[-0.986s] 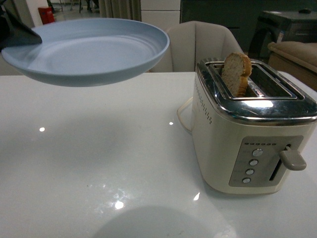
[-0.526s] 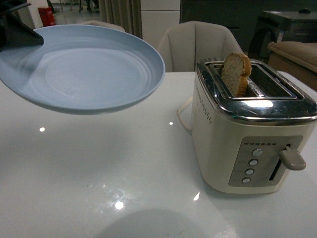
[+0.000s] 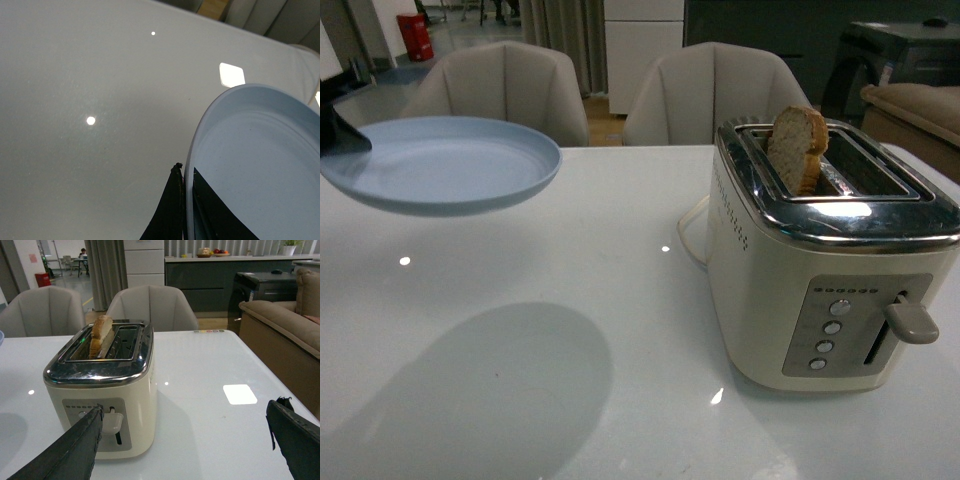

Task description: Left arm holds plate, right arm toasts bread

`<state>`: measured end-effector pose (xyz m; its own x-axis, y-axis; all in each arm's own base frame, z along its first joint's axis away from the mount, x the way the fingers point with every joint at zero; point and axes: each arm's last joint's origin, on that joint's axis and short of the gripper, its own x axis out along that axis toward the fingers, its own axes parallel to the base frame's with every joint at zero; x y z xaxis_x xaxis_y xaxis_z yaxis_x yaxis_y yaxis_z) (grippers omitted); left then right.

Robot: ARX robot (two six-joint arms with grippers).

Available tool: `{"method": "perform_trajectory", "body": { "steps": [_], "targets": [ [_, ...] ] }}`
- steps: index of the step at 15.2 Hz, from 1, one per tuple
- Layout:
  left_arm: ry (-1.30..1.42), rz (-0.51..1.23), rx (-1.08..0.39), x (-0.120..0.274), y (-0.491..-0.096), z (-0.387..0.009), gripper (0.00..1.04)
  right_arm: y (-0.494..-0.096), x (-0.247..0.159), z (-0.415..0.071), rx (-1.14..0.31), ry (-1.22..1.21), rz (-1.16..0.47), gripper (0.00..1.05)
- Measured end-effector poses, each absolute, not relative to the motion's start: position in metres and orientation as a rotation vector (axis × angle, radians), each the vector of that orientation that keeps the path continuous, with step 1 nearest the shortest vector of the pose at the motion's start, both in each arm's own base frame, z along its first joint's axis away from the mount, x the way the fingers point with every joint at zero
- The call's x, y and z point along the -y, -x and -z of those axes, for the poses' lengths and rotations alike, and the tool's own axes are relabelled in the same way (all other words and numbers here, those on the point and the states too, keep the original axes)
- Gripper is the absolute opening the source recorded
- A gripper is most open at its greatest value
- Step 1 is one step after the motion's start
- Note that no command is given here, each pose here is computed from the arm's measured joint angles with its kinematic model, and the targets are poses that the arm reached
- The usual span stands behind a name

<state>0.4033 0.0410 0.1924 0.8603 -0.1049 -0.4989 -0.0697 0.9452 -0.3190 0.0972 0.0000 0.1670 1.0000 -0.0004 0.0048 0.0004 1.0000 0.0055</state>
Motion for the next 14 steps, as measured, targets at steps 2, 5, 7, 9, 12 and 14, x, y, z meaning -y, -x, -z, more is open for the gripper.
{"method": "perform_trajectory", "body": {
  "steps": [2,5,7,9,12,14],
  "targets": [
    [0.348,-0.036,-0.604,-0.050,-0.408,-0.163,0.03,-0.097,0.000,-0.167,0.005,-0.006,0.000,0.98],
    [0.359,-0.087,-0.640,-0.060,-0.410,-0.138,0.03,-0.097,0.000,-0.167,0.005,-0.006,0.000,0.98],
    [0.374,-0.123,-0.660,-0.068,-0.409,-0.127,0.03,-0.097,0.000,-0.167,0.005,-0.006,0.000,0.98],
    [0.383,-0.159,-0.685,-0.076,-0.408,-0.116,0.03,-0.097,0.000,-0.167,0.005,-0.006,0.000,0.98],
    [0.386,-0.195,-0.713,-0.083,-0.408,-0.103,0.03,-0.097,0.000,-0.167,0.005,-0.006,0.000,0.98],
    [0.378,-0.214,-0.704,-0.084,-0.411,-0.101,0.03,-0.097,0.000,-0.167,0.005,-0.006,0.000,0.98]
  ]
}}
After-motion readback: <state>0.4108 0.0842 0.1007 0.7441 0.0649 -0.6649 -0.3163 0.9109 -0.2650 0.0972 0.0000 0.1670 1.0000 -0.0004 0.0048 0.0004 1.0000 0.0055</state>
